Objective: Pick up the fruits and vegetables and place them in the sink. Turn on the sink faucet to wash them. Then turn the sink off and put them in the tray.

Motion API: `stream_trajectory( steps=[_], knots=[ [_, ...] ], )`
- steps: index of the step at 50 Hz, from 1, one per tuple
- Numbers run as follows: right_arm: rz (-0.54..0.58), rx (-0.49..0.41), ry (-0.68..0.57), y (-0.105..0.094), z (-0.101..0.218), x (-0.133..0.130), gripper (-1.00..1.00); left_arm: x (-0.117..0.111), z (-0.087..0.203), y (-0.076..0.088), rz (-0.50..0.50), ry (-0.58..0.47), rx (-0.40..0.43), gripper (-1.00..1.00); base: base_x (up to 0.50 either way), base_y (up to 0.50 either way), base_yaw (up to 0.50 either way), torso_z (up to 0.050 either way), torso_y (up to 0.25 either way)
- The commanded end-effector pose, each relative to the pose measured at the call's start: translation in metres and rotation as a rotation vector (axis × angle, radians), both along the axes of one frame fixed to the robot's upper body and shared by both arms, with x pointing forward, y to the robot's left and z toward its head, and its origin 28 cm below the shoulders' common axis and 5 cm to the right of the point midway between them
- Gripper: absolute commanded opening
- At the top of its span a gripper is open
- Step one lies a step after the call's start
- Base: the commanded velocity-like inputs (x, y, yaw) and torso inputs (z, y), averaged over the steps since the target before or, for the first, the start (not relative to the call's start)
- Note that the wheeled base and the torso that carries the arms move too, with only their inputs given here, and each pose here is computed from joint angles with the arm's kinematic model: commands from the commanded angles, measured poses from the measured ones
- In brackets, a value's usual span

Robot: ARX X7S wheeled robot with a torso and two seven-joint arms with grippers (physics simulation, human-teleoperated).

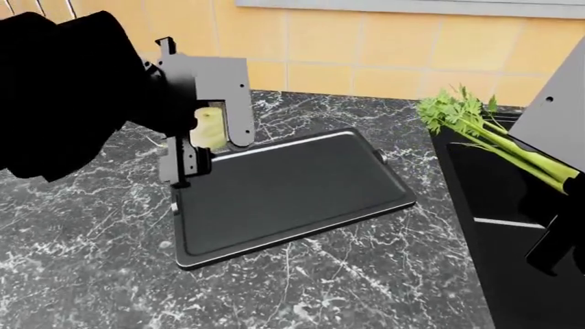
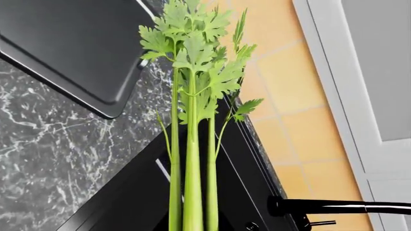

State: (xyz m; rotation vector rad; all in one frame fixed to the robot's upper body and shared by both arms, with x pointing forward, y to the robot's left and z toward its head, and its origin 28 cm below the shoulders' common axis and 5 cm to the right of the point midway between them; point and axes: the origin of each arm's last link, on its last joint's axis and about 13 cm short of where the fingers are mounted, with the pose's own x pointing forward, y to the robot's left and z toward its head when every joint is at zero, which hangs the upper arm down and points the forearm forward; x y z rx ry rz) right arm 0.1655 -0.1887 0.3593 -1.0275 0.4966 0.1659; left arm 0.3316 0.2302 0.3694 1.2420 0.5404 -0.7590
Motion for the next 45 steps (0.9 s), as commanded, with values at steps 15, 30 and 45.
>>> stream_trajectory(
  steps=[15, 30, 45],
  knots=[
    [-0.017, -0.005, -0.053, -0.003, 0.004, 0.0, -1.0, 0.043, -0.028, -0.038, 0.027, 0.121, 0.094, -1.0, 0.0, 0.0, 0.0, 0.001, 0.001],
    [-0.02, 0.006, -0.058, -0.004, 0.004, -0.002, -1.0, 0.047, -0.051, -0.049, -0.018, 0.173, 0.142, -1.0, 0.0, 0.0, 0.0, 0.001, 0.001],
    [-0.022, 0.005, -0.054, -0.004, 0.004, 0.0, -1.0, 0.047, -0.065, -0.055, -0.057, 0.221, 0.205, -1.0, 0.0, 0.0, 0.0, 0.0, 0.001]
  ],
)
